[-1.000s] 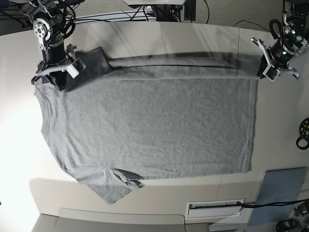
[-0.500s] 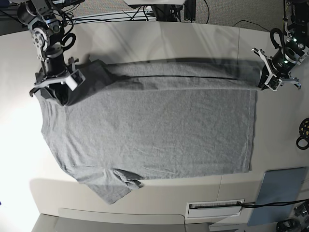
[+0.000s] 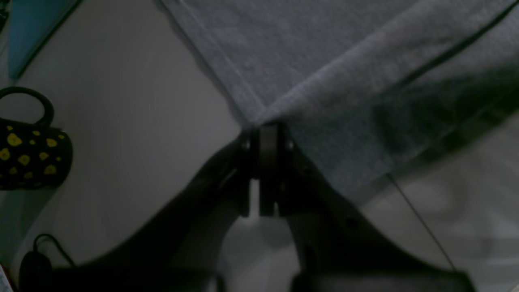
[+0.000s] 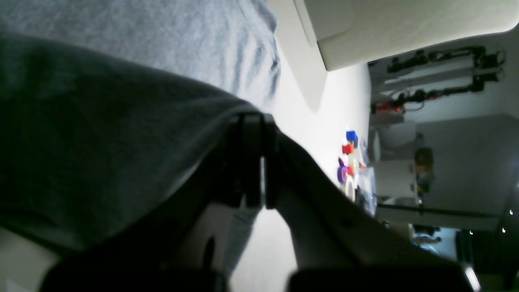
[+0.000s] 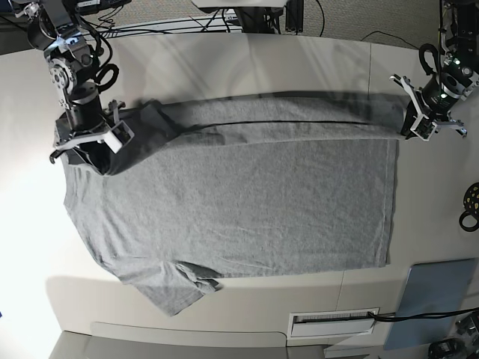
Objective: Fold the T-shirt properly
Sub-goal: 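Fold the gripped edge over onto the shirt body with both grippers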
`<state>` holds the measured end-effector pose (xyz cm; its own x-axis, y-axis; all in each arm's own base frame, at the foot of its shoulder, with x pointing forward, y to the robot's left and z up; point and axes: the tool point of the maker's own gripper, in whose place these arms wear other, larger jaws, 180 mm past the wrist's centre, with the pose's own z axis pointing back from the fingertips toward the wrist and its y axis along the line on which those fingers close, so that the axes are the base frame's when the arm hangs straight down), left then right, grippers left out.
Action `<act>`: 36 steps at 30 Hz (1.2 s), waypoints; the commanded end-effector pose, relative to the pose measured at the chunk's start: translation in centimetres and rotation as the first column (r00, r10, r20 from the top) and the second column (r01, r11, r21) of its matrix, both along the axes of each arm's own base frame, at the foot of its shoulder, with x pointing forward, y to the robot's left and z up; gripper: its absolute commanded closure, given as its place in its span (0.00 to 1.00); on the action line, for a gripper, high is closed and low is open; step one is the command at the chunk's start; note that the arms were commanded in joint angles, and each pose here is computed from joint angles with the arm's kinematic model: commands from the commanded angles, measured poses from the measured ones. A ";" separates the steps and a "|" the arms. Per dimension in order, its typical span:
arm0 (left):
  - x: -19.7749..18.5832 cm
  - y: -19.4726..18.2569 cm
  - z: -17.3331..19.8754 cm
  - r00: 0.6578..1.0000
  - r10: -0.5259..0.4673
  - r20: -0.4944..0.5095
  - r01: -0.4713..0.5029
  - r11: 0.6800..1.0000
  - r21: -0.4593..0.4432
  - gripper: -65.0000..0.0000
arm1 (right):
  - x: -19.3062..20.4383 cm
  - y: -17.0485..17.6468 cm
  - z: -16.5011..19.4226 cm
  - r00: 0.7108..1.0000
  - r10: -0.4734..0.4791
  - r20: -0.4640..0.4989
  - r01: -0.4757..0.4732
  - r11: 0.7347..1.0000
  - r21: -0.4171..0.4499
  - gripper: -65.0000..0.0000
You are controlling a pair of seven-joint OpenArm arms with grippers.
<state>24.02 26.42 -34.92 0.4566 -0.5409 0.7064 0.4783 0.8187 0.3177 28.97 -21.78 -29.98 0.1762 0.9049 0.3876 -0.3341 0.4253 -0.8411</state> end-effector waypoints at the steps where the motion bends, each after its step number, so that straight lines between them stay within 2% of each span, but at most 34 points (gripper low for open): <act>1: 0.9 0.2 1.3 0.999 -0.008 0.047 0.008 1.000 0.003 1.00 | 0.7 0.3 1.0 0.999 0.023 0.042 -0.022 1.000 -0.011 1.00; 9: 2.6 -0.5 2.1 0.995 0.020 0.099 -0.017 0.999 -0.039 1.00 | 2.6 -0.6 -1.3 1.000 -0.004 0.008 0.005 0.999 -0.050 1.00; 15: 2.4 -0.8 1.6 0.995 0.034 0.094 -0.029 0.998 -0.056 1.00 | 4.2 -0.7 0.1 0.998 -0.015 0.057 0.017 0.999 -0.046 1.00; 18: 2.7 -0.4 1.2 0.995 0.052 0.087 -0.046 0.997 -0.062 1.00 | 4.6 -0.5 0.3 0.998 -0.015 0.058 0.016 1.000 -0.014 1.00; 29: 3.7 0.6 0.9 0.993 0.080 0.090 -0.074 0.995 -0.067 1.00 | 4.8 -0.6 0.5 0.998 -0.016 0.061 0.017 1.000 -0.011 1.00; 36: 3.6 0.6 0.8 0.993 0.082 0.085 -0.077 0.995 -0.063 1.00 | 5.1 -1.5 1.4 0.992 -0.062 0.112 0.066 0.998 -0.025 1.00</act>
<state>26.91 26.63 -35.37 0.4644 -0.4551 0.7597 0.3953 0.8742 0.2820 33.29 -23.01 -30.29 0.2190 0.8963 0.3856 -0.2582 0.4344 -0.8629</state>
